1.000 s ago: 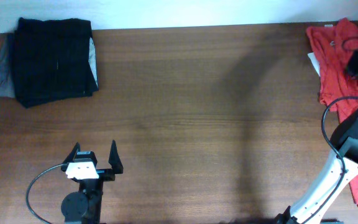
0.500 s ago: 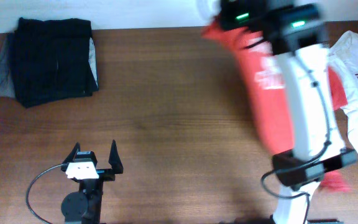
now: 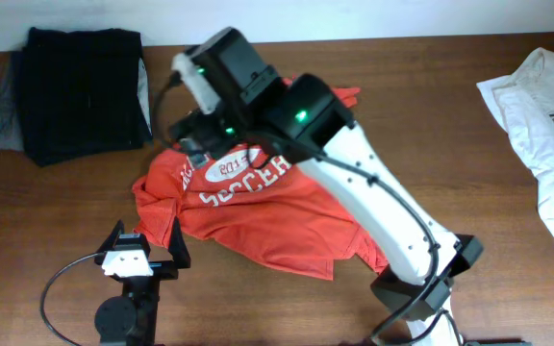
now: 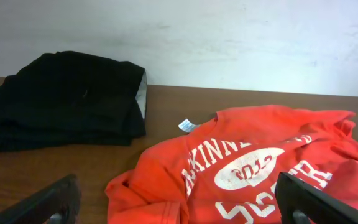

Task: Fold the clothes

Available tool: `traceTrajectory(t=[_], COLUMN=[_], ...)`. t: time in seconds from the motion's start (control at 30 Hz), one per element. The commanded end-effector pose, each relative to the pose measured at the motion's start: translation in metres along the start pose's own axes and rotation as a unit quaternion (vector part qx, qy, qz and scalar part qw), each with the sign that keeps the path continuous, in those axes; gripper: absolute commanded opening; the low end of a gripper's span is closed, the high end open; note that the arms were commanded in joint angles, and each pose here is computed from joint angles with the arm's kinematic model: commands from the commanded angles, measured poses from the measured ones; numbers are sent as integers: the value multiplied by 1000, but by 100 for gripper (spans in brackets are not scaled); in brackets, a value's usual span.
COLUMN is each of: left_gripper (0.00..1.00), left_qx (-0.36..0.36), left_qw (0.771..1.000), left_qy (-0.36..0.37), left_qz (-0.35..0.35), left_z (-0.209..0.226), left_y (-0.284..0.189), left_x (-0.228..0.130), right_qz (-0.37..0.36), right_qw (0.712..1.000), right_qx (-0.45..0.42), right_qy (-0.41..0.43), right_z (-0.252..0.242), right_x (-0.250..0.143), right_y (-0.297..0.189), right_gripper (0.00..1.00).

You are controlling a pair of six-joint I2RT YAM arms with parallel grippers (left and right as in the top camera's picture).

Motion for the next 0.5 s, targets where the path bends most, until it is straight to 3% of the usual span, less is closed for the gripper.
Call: traceTrajectory(t=[0.0, 0.17, 0.3, 0.4, 0.47], left_gripper=[99, 99, 99, 99, 99], left_qx=[-2, -2, -2, -2, -2], left_qw=[1000, 1000, 1000, 1000, 1000], left_qy=[4, 4, 4, 4, 4], left_qz=[1, 1, 1, 1, 1], left_z=[1, 1, 1, 1, 1], left_y=[0, 0, 0, 0, 0], left_x=[-2, -2, -2, -2, -2], right_qz=[-5, 114, 123, 120, 138], right_qw=[997, 984, 951, 947, 929], right_qx=[-57, -66, -156, -158, -199], right_qy=[51, 117, 236, 250, 281], right_z=[-36, -53, -70, -63, -60], right_x=[-15, -63, -73, -83, -105], right_y=[-60, -88, -87, -104, -116], right_gripper=[98, 98, 99, 98, 99])
Point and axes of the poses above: each gripper's point midway between its finger pads, its own y axis out along the fingers, its own z axis along the line the jaws close on, x = y × z, the point moved 10 cm from there along -y, back along the fingers, and after that the axes turned 12 degrees about -y, right-handed, at the moved point
